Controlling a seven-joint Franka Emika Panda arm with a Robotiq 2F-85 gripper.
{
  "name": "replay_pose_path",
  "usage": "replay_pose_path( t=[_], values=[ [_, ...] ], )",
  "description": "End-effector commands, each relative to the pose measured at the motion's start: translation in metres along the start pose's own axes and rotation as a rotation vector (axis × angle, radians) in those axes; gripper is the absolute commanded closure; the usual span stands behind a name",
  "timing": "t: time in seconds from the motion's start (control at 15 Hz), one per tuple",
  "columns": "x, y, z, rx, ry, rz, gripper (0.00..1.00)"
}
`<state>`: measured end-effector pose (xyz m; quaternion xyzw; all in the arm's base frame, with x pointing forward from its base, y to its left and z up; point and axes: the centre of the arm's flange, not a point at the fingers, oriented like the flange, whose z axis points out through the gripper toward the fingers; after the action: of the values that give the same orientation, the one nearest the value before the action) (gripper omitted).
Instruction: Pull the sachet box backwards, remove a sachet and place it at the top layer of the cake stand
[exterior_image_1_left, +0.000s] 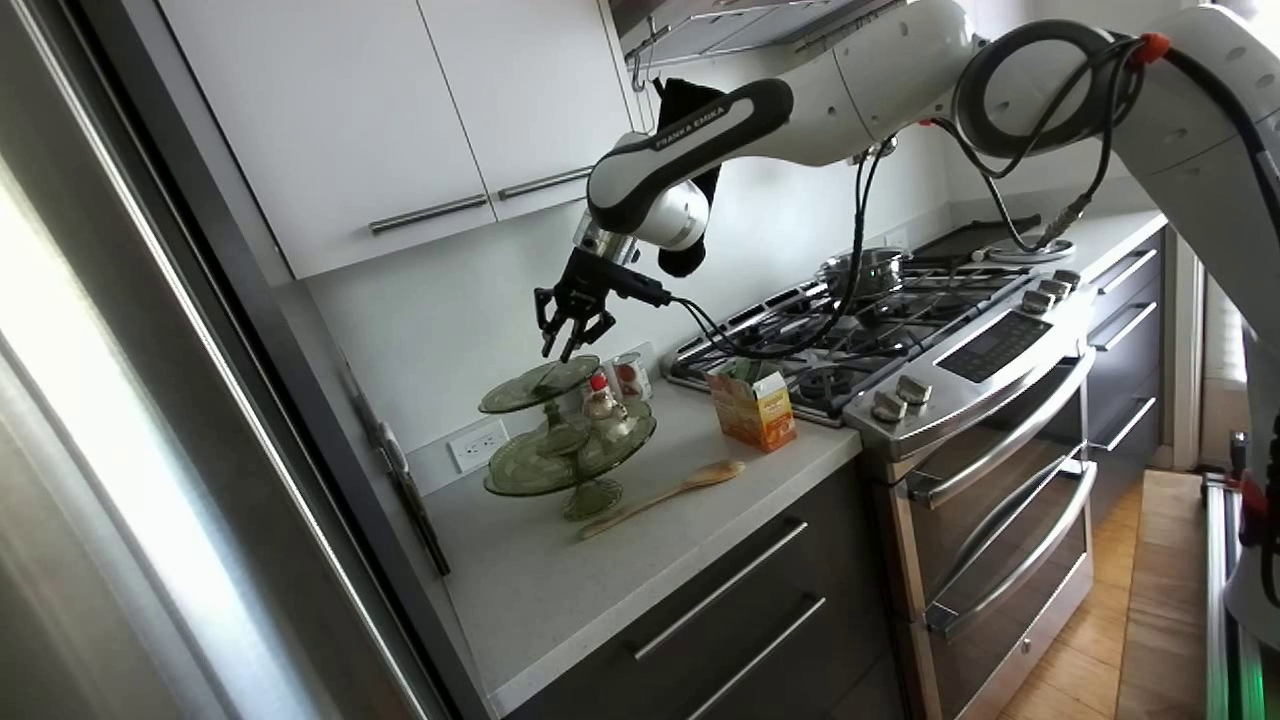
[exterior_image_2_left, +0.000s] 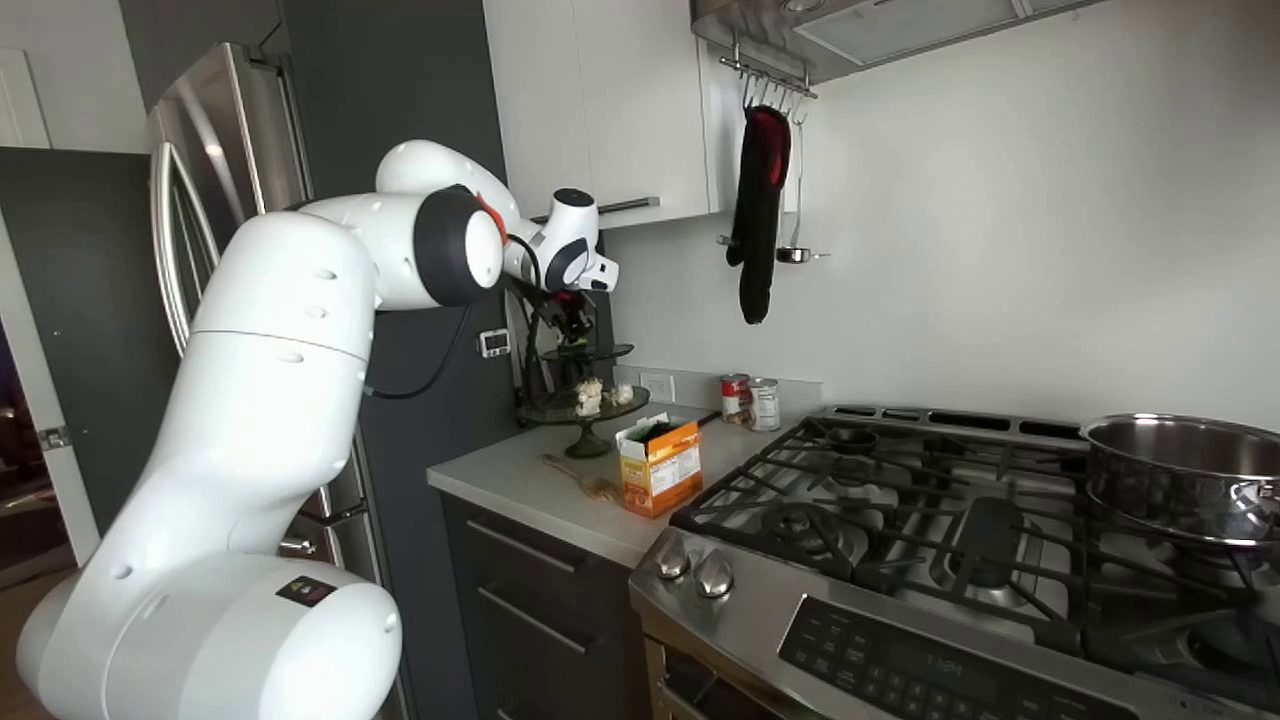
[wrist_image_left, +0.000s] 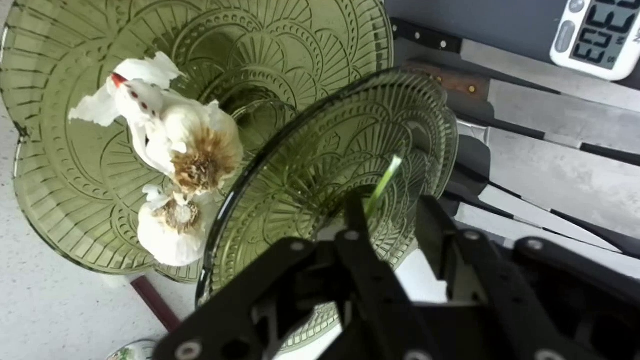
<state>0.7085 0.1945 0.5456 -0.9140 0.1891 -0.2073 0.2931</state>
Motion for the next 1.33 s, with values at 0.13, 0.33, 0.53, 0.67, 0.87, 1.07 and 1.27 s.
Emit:
replay_pose_path(
  t=[0.13,0.33,0.53,0.67,0.87,1.07,1.27],
  values=[
    [0.004,-0.021,-0.037,-0.042,0.048,-0.153,0.22],
    [-0.006,-0.028,-0.070,-0.121,0.037,-0.231,0.00],
    [-0.033,-0.030,-0.105,-0.240,-0.083,-0.256,0.00],
    [-0.055,-0.028,-0.129,-0.270,-0.191,-0.306,0.00],
    [-0.085,-0.013,-0.157,-0.413,-0.289,-0.333,0.00],
    [-0.110,0.018,-0.170,-0.564,-0.370,-0.326,0.00],
    [-0.131,0.058,-0.161,-0.656,-0.439,-0.314,0.00]
  ],
)
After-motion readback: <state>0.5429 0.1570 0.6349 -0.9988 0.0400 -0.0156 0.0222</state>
